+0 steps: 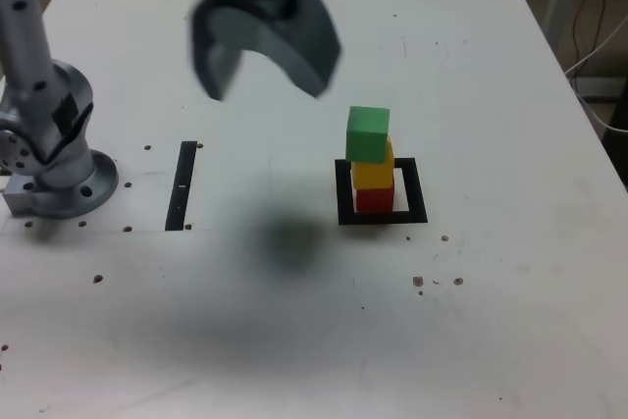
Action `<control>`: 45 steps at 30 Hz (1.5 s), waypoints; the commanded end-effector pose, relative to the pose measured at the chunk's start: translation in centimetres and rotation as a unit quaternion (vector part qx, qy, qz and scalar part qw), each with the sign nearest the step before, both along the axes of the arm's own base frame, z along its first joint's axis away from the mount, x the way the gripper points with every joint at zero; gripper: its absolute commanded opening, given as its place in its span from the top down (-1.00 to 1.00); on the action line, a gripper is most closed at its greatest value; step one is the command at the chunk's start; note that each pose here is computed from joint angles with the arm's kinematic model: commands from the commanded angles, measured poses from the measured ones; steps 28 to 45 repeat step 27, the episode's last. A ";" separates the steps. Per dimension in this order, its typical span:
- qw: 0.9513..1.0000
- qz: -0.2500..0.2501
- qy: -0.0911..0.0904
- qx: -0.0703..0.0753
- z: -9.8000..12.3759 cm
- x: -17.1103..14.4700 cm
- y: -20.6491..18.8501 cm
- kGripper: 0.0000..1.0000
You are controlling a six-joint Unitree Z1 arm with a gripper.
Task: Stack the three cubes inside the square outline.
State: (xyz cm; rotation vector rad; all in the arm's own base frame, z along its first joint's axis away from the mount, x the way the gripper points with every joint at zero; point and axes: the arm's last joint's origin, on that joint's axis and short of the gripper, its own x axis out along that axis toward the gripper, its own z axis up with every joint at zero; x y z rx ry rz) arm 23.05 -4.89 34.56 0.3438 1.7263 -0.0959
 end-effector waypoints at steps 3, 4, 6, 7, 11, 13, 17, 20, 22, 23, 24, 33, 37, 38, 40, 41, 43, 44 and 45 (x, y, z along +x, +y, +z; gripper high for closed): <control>0.999 -0.008 -0.039 -0.017 1.6 -6.4 0.9 -0.99; 0.999 -0.007 -0.028 -0.018 0.9 -7.1 0.9 -0.99; 1.000 -0.001 -0.006 -0.023 -0.6 -8.2 1.0 -0.99; 1.000 0.003 0.004 -0.027 -1.6 -8.7 1.1 -0.99; 0.999 0.015 0.015 -0.044 -4.0 -9.8 1.0 -0.99; 0.998 0.023 0.014 -0.053 -4.8 -10.2 1.0 -0.99; 0.997 0.037 0.015 -0.065 -5.9 -10.8 1.0 -0.99; 0.997 0.050 0.019 -0.064 -6.3 -11.4 1.2 -0.99; 0.996 0.064 0.019 -0.062 -6.9 -11.9 1.3 -0.99; 0.995 0.071 0.018 -0.061 -7.2 -12.1 1.4 -0.99; 0.995 0.077 0.016 -0.060 -7.5 -12.2 1.4 -0.99; 0.994 0.093 0.019 -0.059 -8.3 -12.6 1.5 -0.99; 0.994 0.093 0.019 -0.059 -8.3 -12.6 1.5 -0.99; 0.994 0.093 0.019 -0.059 -8.3 -12.6 1.5 -0.99; 0.994 0.093 0.019 -0.059 -8.3 -12.6 1.5 -0.99; 0.994 0.093 0.019 -0.059 -8.3 -12.6 1.5 -0.99; 0.994 0.093 0.019 -0.059 -8.3 -12.6 1.5 -0.99; 0.994 0.093 0.019 -0.059 -8.3 -12.6 1.5 -0.99; 0.994 0.093 0.019 -0.059 -8.3 -12.6 1.5 -0.99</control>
